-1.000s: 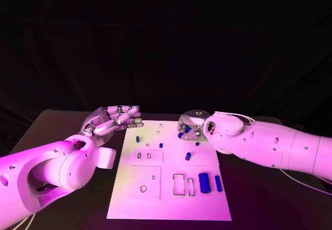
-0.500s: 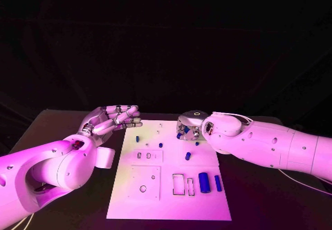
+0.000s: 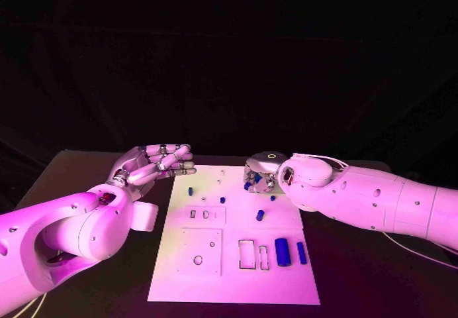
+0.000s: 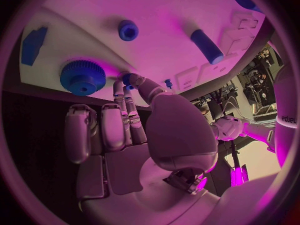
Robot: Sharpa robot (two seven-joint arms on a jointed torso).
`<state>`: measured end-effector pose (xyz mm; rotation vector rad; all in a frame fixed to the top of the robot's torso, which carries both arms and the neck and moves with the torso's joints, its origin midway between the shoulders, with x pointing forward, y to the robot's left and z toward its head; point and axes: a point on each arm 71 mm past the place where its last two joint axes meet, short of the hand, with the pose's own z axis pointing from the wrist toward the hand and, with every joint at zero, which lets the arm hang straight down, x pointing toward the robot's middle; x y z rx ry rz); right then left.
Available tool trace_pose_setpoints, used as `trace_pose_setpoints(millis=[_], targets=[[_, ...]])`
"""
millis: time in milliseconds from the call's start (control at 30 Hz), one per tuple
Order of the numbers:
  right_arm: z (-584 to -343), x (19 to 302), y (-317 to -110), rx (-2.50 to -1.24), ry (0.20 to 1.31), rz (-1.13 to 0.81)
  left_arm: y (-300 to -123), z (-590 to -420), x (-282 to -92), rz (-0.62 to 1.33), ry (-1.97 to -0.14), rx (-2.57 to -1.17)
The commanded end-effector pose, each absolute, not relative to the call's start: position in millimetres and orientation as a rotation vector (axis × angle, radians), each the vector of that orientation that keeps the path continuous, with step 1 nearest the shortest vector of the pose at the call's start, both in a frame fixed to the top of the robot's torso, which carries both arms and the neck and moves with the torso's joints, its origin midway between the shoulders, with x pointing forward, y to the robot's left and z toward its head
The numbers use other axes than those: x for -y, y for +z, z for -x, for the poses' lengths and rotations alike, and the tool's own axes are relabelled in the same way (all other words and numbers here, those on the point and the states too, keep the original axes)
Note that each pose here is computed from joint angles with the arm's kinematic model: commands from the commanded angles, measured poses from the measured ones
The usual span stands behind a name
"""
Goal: Assemble the parts on the task board
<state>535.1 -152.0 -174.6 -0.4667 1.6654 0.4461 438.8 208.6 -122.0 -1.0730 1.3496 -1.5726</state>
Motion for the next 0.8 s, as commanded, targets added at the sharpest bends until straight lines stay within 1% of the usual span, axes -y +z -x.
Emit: trace_pose_setpoints(millis=[33, 433, 567, 800], targets=[[-534, 151, -180, -1.704, 0.436, 0.481, -120.5, -438.5, -206.9, 1.065, -1.591, -1.356], [-535, 153, -182, -1.709, 0.441, 0.464, -120.4, -439.1, -207.4, 1.069, -1.587, -1.357], [-535, 153, -179, -1.672, 0.470, 0.438, -120.6, -439.5, -207.7, 1.071, -1.585, -1.357], [-533, 151, -170, -1.566, 0.508, 0.378, -121.2, -441.1, -209.6, 1.075, -1.579, -1.354]])
